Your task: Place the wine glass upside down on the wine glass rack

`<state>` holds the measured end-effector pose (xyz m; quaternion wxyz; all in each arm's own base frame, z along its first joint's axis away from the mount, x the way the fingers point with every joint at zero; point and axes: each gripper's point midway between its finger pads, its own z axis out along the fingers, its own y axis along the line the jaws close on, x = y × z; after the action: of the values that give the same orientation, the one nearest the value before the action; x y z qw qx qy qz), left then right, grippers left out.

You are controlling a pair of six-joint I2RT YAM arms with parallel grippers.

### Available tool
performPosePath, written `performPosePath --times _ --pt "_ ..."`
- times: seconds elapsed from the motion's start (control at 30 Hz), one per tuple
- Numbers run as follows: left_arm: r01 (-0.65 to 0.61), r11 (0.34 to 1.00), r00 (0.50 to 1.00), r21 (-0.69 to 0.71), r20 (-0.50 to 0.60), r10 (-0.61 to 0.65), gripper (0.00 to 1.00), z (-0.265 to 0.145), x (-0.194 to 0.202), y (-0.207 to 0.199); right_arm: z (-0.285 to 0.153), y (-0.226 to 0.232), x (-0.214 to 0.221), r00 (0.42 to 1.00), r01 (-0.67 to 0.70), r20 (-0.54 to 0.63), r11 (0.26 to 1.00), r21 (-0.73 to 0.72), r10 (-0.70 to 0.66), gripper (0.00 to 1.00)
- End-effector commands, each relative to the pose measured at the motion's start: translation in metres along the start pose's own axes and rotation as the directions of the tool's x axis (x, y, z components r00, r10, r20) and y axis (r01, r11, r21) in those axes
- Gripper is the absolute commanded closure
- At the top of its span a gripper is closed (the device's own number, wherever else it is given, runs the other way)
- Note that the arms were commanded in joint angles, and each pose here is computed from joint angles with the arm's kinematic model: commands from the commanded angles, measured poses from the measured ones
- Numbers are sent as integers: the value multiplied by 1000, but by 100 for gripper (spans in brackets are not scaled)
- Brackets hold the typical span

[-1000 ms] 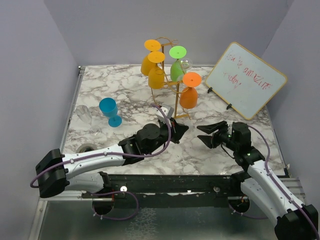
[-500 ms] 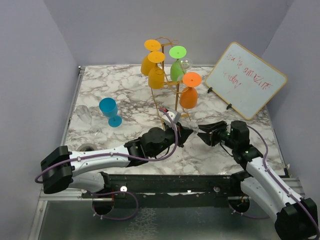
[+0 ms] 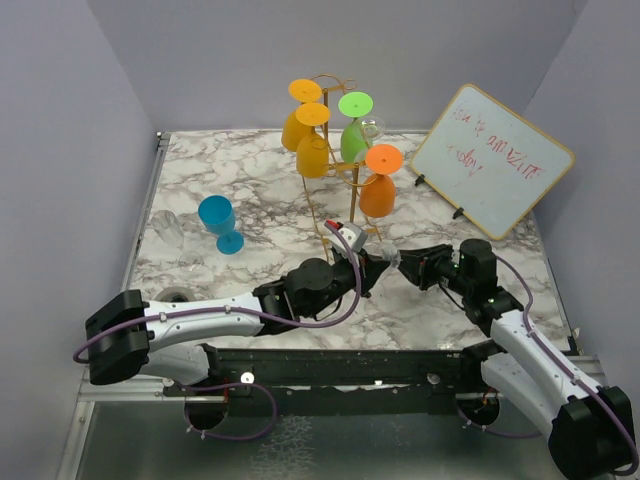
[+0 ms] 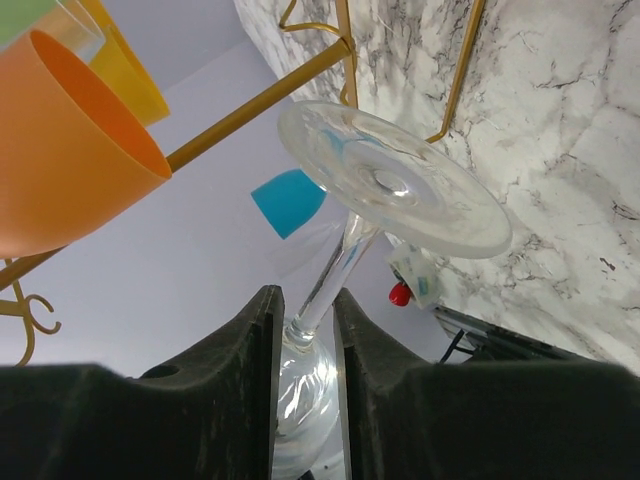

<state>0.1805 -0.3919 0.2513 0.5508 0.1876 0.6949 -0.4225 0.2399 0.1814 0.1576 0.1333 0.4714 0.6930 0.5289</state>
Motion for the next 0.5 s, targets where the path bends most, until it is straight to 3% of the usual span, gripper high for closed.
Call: performPosePath --times 0.0,0.23,0.47 --pt "-9 1000 998 26 65 8 100 8 -19 -13 -6 20 15 998 -10 -69 999 -43 7 72" --pt "-41 997 999 66 31 39 100 10 -7 -19 -6 22 18 996 -23 -86 999 -40 19 75" --pt "-94 991 995 100 -2 95 100 10 7 -23 -5 39 20 995 -48 -95 997 -65 42 69"
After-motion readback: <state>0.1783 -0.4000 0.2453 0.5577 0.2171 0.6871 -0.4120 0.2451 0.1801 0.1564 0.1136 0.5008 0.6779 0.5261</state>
